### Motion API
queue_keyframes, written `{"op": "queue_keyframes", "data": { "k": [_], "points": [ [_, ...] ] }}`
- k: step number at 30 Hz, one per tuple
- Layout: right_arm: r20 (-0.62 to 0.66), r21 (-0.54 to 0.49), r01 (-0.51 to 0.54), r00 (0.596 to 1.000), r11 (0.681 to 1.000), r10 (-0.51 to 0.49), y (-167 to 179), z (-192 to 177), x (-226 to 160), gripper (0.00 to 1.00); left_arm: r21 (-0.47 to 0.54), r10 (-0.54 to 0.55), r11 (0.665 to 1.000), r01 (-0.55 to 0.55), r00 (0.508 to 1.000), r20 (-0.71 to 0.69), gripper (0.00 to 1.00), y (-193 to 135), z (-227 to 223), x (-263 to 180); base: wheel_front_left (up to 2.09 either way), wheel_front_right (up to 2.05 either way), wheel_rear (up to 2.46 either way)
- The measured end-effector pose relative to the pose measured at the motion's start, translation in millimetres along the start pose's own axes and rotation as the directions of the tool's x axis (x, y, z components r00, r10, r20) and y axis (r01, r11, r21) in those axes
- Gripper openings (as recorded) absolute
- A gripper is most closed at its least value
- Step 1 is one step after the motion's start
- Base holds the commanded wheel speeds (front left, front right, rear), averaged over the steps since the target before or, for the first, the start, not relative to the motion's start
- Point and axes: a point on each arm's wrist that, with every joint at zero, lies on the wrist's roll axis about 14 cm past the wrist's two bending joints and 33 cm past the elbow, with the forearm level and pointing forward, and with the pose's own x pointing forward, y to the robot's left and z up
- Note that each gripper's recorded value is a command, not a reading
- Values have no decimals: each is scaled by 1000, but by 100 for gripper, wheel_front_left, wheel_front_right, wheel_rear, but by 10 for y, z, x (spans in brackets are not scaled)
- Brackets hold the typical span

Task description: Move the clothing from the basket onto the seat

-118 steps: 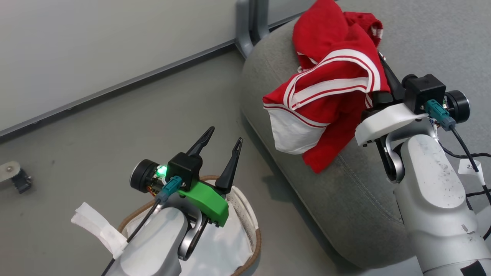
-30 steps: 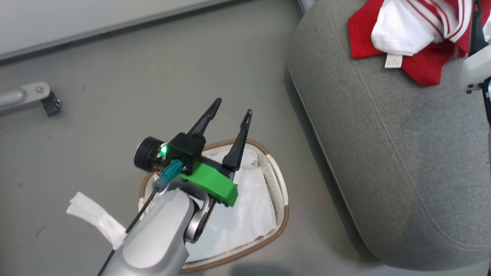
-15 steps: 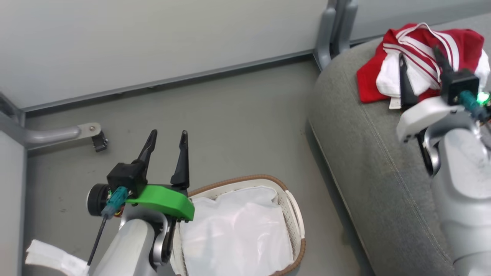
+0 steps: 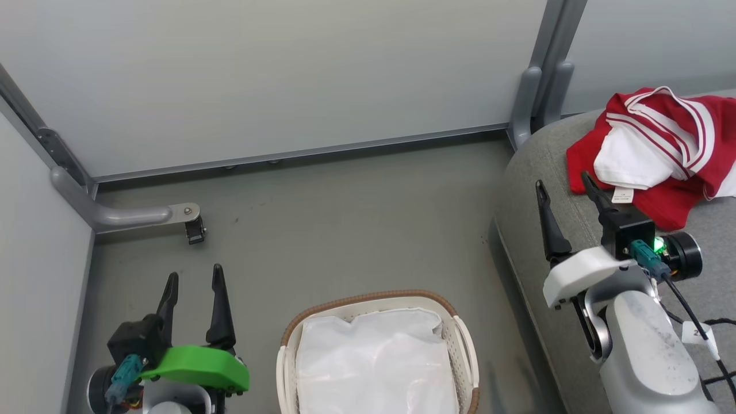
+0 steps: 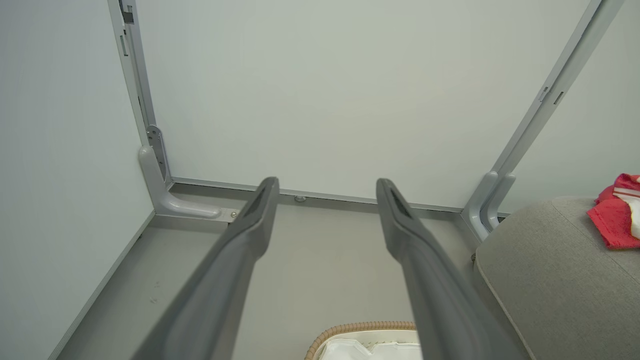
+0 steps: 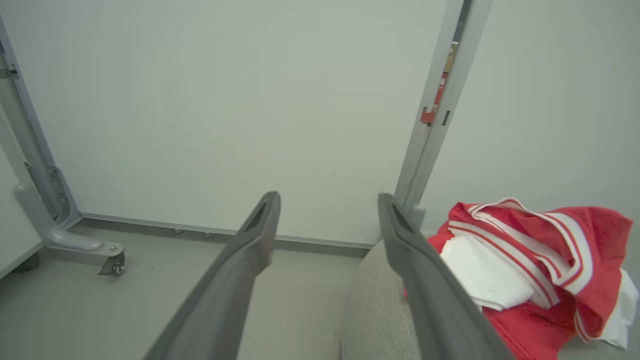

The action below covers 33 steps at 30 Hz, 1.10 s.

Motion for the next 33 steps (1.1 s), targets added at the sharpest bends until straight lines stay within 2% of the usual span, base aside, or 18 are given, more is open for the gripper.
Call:
{"op": "queue_keyframes", "data": {
  "k": [11, 23, 33],
  "points": [
    [-39, 137, -38, 998, 990, 44, 272, -215, -333, 100, -20, 77, 997, -77, 997, -18, 100, 224, -107, -333, 0, 0, 0],
    [-91, 167, -11, 995, 986, 26, 252, -391, -567, 100, -29, 84, 996, -84, 996, -20, 100, 246, -129, -394, 0, 0, 0],
    [-94, 164, -3, 995, 986, 18, 227, -397, -594, 100, -33, 76, 997, -77, 997, -34, 100, 214, -173, -398, 0, 0, 0]
  ]
}}
